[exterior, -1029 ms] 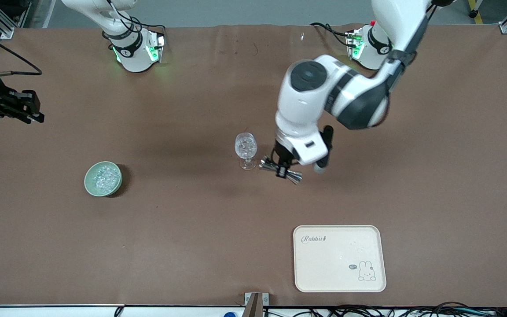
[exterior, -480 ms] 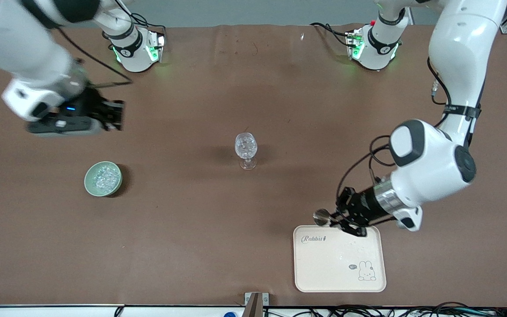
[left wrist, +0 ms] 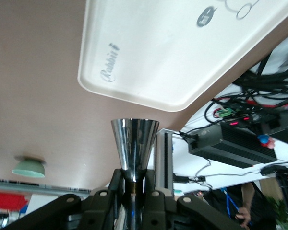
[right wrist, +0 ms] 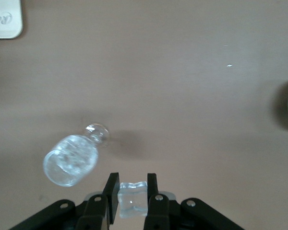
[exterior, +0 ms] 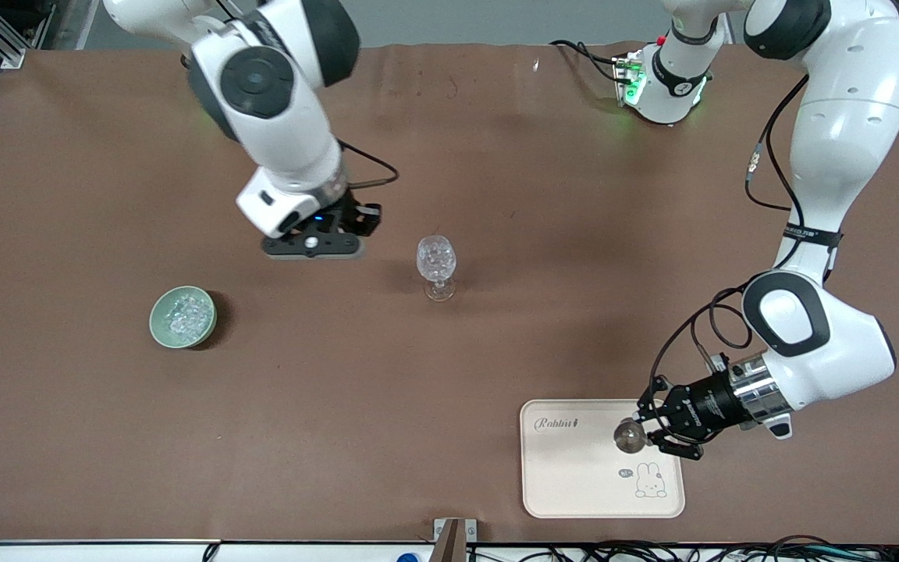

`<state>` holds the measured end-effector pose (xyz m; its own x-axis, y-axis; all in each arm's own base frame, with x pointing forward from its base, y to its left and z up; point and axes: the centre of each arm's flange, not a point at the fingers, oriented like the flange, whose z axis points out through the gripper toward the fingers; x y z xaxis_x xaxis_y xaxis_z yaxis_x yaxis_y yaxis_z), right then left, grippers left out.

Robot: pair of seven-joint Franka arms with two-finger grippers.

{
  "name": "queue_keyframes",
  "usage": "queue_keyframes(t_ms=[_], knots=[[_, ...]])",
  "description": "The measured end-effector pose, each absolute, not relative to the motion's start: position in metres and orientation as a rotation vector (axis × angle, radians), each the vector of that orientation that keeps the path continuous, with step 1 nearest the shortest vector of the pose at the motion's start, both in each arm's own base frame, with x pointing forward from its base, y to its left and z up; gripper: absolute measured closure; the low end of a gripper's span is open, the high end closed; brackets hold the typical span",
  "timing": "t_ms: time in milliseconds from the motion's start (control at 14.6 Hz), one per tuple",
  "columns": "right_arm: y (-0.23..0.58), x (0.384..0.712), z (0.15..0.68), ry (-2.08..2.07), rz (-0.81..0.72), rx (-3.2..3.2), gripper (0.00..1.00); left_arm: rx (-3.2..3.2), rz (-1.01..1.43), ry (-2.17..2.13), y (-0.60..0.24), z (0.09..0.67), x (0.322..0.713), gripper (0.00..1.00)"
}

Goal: Pour wine and add ice with both arms
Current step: 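Drop the ice cube into the glass while the left gripper lowers the jigger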

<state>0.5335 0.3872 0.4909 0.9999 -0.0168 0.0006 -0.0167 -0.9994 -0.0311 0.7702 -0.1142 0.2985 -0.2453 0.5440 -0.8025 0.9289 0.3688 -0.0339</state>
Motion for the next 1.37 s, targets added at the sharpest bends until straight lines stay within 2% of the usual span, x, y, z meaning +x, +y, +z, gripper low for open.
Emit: queue_keyframes(t_ms=[412,755,1373], knots=[[0.467,0.500,0.447,0.046,-0.019,-3.092,0.72,1.107,-0.755,1.825,-0.073,0.226,0.777,0.79],[0.481,0.501,0.425,0.028,-0.042,-3.078,0.72,1.073,-0.771,1.751,-0.058,0.166,0.770,0.79],[0.484,0.504,0.402,-0.006,-0.066,-3.122,0.72,1.069,-0.806,1.662,-0.044,0.126,0.760,0.79]])
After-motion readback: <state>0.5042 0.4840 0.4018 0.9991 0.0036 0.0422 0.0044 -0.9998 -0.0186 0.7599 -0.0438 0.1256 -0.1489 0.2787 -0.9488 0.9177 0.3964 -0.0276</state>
